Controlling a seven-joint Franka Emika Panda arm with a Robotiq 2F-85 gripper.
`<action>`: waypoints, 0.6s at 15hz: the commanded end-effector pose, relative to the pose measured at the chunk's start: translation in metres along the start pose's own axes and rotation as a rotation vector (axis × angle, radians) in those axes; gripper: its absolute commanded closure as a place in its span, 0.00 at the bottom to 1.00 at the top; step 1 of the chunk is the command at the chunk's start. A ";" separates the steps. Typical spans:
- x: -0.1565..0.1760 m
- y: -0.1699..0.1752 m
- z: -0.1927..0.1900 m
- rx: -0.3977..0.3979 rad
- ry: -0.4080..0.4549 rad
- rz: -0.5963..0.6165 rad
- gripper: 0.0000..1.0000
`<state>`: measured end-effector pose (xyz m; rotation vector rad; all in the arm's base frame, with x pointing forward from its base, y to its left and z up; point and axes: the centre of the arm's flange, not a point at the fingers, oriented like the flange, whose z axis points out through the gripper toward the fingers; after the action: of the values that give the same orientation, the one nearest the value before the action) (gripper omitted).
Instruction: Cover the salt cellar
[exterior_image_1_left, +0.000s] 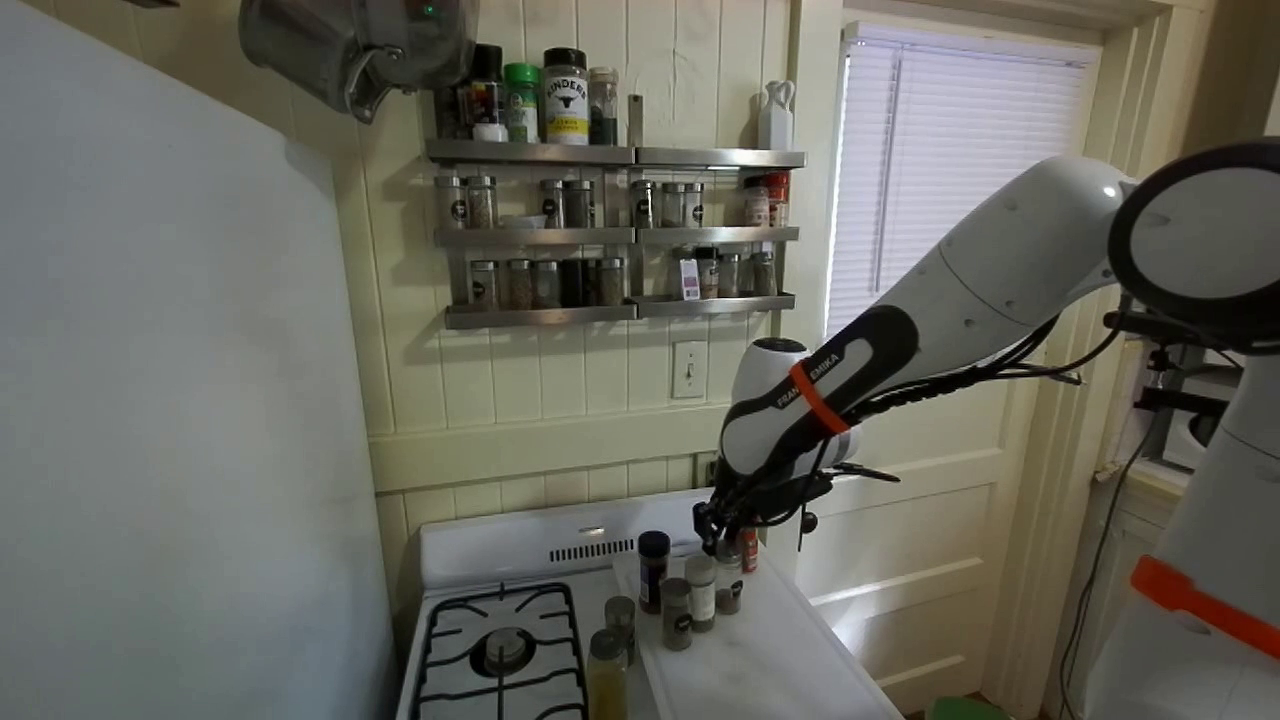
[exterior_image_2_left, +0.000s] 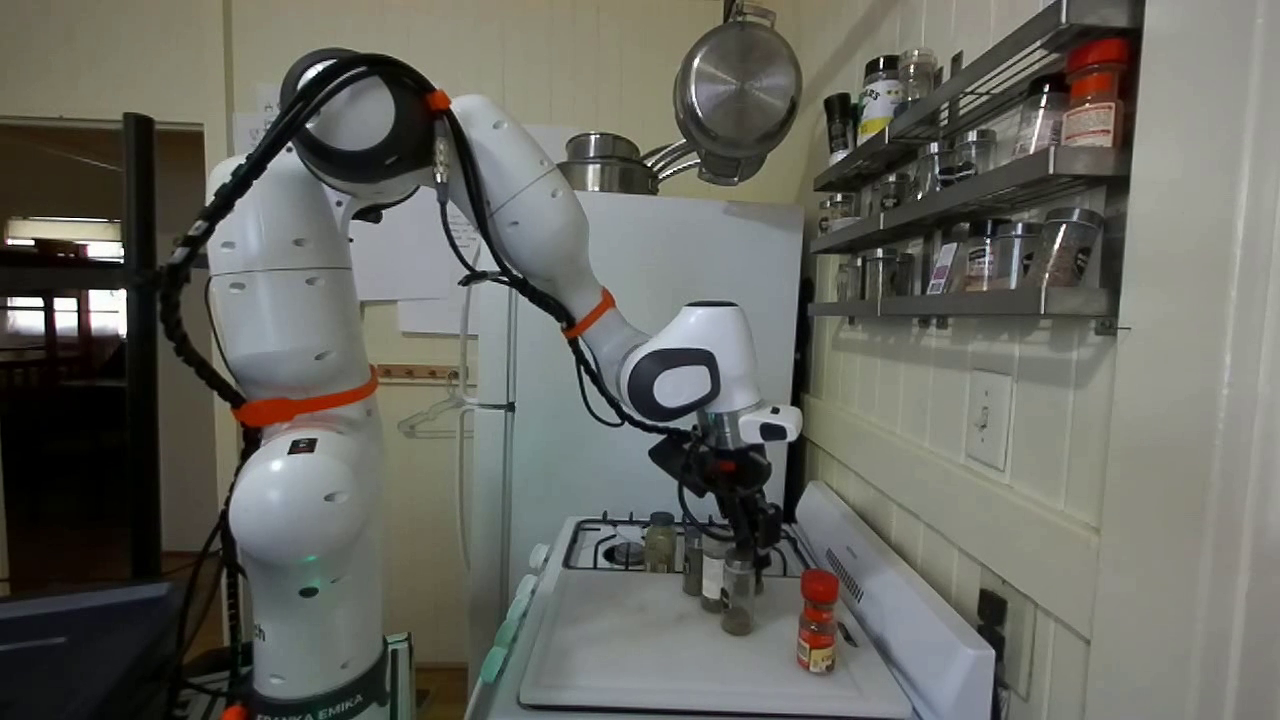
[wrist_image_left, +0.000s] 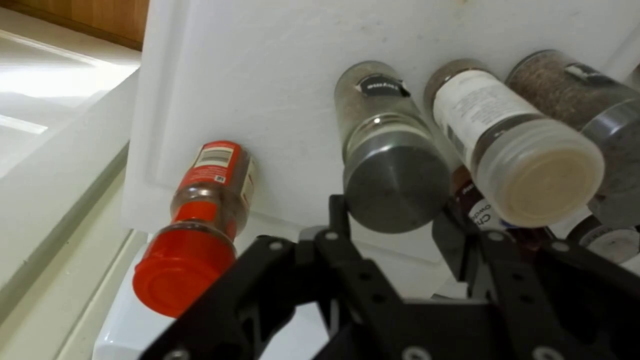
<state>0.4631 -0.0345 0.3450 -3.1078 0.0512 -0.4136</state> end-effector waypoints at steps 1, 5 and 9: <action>0.001 -0.002 0.008 0.013 -0.018 -0.009 0.79; -0.001 -0.004 0.011 0.011 -0.021 -0.011 0.79; -0.001 -0.004 0.011 0.005 -0.020 -0.011 0.79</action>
<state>0.4634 -0.0321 0.3383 -3.1110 0.0427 -0.3910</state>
